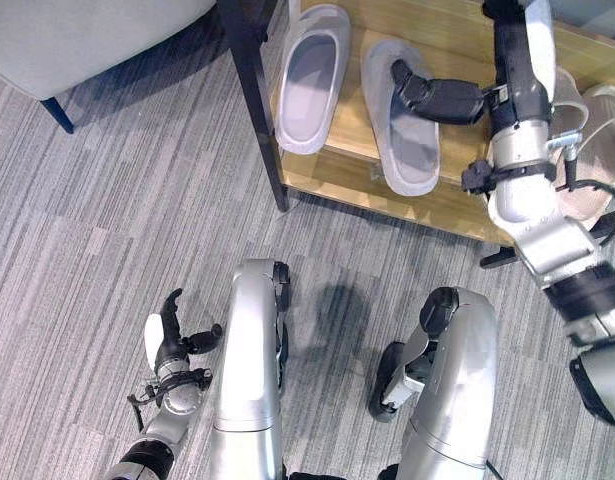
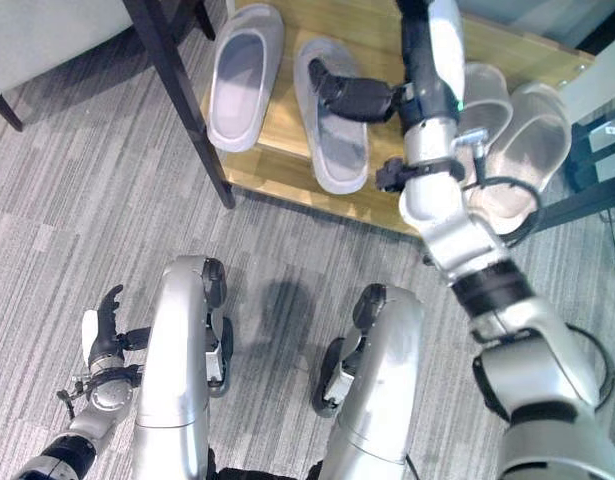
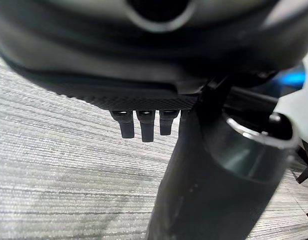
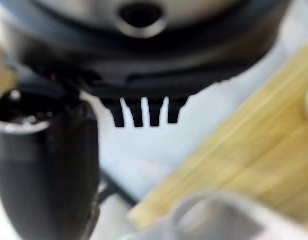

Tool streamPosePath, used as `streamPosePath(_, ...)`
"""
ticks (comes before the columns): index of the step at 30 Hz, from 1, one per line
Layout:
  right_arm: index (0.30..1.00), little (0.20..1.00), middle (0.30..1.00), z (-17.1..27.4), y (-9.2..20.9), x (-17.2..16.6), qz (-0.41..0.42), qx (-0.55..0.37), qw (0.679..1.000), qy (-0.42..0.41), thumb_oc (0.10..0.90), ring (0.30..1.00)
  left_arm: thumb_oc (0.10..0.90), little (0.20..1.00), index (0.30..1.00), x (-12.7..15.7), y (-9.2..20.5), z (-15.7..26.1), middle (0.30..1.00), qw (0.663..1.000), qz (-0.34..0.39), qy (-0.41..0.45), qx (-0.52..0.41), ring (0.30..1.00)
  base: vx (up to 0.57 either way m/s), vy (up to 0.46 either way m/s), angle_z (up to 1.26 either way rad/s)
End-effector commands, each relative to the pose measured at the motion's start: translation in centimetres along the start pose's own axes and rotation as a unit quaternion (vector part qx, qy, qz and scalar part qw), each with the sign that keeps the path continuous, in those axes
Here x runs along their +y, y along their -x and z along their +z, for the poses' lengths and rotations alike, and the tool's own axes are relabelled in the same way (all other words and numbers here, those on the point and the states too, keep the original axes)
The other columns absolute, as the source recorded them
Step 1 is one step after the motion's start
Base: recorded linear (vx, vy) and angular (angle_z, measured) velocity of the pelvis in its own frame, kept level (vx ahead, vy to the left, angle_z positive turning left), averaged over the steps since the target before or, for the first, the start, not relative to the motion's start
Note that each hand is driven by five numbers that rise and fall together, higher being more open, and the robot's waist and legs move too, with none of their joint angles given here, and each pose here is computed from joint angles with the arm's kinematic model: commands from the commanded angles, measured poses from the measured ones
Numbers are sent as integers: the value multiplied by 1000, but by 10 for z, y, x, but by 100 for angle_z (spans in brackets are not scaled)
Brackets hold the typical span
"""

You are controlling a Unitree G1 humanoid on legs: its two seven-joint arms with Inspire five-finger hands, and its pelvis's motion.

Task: Arrange the slippers neatly on the shoe rack.

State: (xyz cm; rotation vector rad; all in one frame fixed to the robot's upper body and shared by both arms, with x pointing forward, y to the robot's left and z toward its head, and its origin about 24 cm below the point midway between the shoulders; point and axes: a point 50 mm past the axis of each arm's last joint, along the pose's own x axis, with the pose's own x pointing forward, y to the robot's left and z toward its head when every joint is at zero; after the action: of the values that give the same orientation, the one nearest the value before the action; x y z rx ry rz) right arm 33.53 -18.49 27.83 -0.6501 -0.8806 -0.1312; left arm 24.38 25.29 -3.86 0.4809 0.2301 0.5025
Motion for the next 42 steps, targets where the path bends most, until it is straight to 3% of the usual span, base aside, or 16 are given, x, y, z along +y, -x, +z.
streamPosePath(1,900,900,900,48,-11,-39,-48,-137,989,7,800,900,800,900,900,0,7,8,900,999,16,11,-44,900,4,1,4)
streamPosePath(10,900,900,900,30,19,-20,-23,-98,995,24,800,900,800,900,900,-3,8,8,900,999,19,12,-41,900,0,1,1)
streamPosePath(16,900,900,900,17,42,-9,-23,-57,998,-8,800,900,800,900,900,-1,10,6,900,999,28,6,-41,900,0,0,0)
streamPosePath(27,900,900,900,8,52,18,-12,-4,996,-85,800,900,800,900,900,2,6,8,900,998,39,5,-40,900,0,0,0)
streamPosePath(42,900,900,900,5,45,51,18,31,988,-149,800,900,800,900,900,4,3,9,900,998,38,-12,-47,900,0,0,0)
